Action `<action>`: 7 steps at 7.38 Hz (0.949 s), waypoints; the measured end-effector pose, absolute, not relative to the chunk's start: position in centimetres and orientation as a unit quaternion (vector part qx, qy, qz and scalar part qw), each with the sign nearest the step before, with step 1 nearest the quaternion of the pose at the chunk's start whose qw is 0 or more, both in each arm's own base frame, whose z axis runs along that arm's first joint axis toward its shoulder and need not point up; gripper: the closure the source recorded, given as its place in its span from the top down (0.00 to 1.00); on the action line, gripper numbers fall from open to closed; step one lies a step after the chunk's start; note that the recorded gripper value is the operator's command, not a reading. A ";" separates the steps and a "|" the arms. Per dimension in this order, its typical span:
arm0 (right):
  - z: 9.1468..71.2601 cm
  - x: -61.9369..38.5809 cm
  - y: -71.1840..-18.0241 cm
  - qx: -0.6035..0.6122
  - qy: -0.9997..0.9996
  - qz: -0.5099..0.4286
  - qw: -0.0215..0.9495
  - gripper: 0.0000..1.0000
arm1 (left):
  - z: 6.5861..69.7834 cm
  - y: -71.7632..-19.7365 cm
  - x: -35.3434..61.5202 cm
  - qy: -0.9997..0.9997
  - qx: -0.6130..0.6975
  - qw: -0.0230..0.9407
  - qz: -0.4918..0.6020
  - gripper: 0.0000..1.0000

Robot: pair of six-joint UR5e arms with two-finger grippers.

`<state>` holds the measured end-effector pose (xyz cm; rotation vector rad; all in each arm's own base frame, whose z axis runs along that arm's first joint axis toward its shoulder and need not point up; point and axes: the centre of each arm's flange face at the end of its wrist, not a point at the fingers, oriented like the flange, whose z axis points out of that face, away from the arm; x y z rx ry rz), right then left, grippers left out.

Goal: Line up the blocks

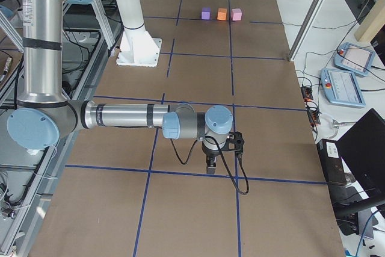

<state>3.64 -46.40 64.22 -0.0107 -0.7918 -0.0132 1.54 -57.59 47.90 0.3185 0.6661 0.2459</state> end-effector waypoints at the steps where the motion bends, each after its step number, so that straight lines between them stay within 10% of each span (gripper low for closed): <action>1: 64.2 3.7 -46.4 -0.005 -0.385 -0.006 0.923 1.00 | 51.8 -56.9 -0.6 0.319 0.146 0.925 0.145 1.00; 7: 64.2 3.7 -46.4 -0.005 -0.386 -0.006 0.923 1.00 | 62.7 -53.1 -5.3 0.350 0.098 0.930 0.062 1.00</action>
